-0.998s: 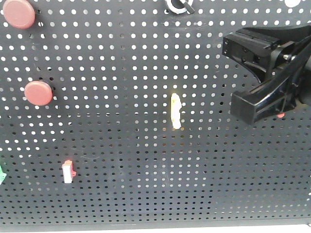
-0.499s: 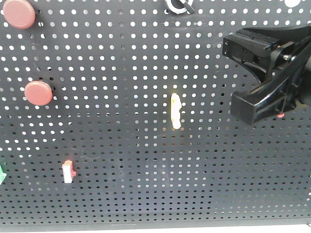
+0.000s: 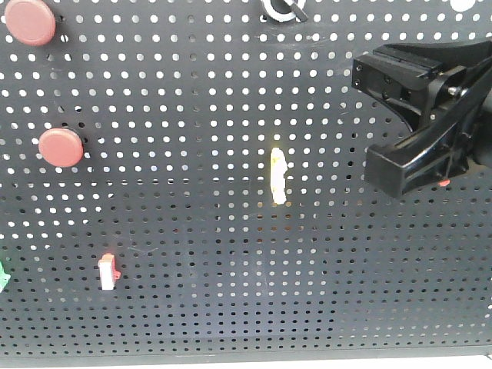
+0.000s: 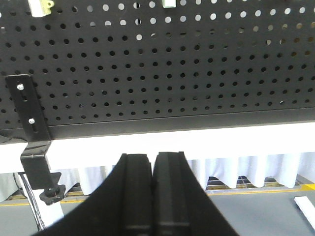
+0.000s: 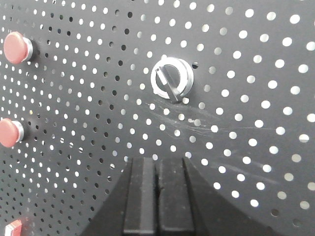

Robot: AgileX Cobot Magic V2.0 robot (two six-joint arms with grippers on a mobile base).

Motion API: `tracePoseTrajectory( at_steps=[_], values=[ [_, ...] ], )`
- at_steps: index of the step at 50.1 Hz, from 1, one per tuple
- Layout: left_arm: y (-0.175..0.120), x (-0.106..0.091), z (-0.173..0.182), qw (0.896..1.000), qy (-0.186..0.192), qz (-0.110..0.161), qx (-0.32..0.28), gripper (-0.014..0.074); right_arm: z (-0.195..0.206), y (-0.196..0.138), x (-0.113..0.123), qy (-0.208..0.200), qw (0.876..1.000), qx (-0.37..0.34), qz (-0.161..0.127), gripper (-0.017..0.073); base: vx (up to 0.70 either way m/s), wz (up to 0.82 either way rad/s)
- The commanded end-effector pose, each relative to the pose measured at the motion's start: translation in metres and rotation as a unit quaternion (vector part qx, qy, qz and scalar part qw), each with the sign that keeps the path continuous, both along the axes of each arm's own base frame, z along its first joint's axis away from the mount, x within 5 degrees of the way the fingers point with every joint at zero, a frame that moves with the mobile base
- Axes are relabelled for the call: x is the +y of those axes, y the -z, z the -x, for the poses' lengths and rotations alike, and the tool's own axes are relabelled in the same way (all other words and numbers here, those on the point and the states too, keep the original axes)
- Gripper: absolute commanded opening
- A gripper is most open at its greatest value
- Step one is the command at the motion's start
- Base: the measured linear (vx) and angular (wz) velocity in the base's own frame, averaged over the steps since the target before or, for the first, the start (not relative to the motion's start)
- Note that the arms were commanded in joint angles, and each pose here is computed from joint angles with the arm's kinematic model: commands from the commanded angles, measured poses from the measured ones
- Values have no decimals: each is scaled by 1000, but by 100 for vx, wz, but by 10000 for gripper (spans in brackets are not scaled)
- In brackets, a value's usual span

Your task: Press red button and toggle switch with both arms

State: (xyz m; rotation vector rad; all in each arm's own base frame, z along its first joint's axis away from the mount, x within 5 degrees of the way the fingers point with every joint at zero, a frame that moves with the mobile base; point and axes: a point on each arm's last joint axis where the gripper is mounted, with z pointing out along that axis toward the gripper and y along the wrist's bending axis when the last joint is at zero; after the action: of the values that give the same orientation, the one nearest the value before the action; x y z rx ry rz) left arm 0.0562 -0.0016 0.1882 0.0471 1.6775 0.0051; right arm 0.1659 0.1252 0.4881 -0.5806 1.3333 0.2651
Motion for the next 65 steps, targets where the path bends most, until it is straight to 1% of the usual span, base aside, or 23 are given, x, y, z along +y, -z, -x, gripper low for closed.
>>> tracePoseTrajectory(
  at_steps=[1, 4, 8, 12, 14, 17, 18, 19, 20, 24, 28, 34, 40, 49, 52, 56, 59, 60, 61, 63, 65],
  values=[
    [4, 0, -1, 1000, 0, 6, -29, 1, 9, -15, -4, -9, 999, -43, -7, 0, 0, 0],
    [4, 0, -1, 1000, 0, 6, -29, 1, 13, -17, -11, 3, 999, -41, -4, 0, 0, 0],
    [4, 0, -1, 1000, 0, 6, -29, 1, 19, -15, -22, 27, 999, -21, 10, 0, 0, 0],
    [4, 0, -1, 1000, 0, 6, -29, 1, 26, -14, -37, 52, 999, 3, 14, 0, 0, 0],
    [4, 0, -1, 1000, 0, 6, -29, 1, 29, -12, -48, 69, 998, 14, -2, 0, 0, 0],
    [4, 0, -1, 1000, 0, 6, -29, 1, 34, -6, -61, 86, 996, 16, -16, 0, 0, 0],
    [4, 0, -1, 1000, 0, 6, -29, 1, 35, -2, -67, 98, 995, 14, -18, 0, 0, 0],
    [4, 0, -1, 1000, 0, 6, -29, 1, 37, 0, -70, 102, 994, 12, -26, 0, 0, 0],
    [4, 0, -1, 1000, 0, 6, -29, 1, 37, 8, -76, 118, 993, 14, -29, 0, 0, 0],
    [4, 0, -1, 1000, 0, 6, -29, 1, 49, 24, -93, 156, 987, -5, -44, 0, 0, 0],
    [4, 0, -1, 1000, 0, 6, -29, 1, 61, 52, -107, 195, 980, -16, -42, 0, 0, 0],
    [4, 0, -1, 1000, 0, 6, -29, 1, 76, 95, -117, 234, 971, -20, -46, 0, 0, 0],
    [4, 0, -1, 1000, 0, 6, -29, 1, 89, 141, -120, 245, 969, -15, -39, 0, 0, 0],
    [4, 0, -1, 1000, 0, 6, -29, 1, 102, 208, -121, 242, 970, 3, -35, 0, 0, 0],
    [4, 0, -1, 1000, 0, 6, -29, 1, 108, 227, -121, 242, 970, 5, -37, 0, 0, 0],
    [4, 0, -1, 1000, 0, 6, -29, 1, 113, 250, -121, 240, 970, 6, -50, 0, 0, 0],
    [4, 0, -1, 1000, 0, 6, -29, 1, 114, 269, -121, 237, 969, 15, -70, 0, 0, 0],
    [4, 0, -1, 1000, 0, 5, -29, 1, 112, 275, -121, 233, 969, 18, -84, 0, 0, 0],
    [4, 0, -1, 1000, 0, 6, -29, 1, 110, 284, -121, 231, 968, 27, -94, 0, 0, 0],
    [4, 0, 0, 1000, 0, 5, -29, 1, 110, 287, -121, 233, 965, 61, -105, 0, 0, 0],
    [4, 0, -1, 1000, 0, 5, -28, 1, 110, 289, -121, 234, 964, 78, -103, 0, 0, 1]
  ],
)
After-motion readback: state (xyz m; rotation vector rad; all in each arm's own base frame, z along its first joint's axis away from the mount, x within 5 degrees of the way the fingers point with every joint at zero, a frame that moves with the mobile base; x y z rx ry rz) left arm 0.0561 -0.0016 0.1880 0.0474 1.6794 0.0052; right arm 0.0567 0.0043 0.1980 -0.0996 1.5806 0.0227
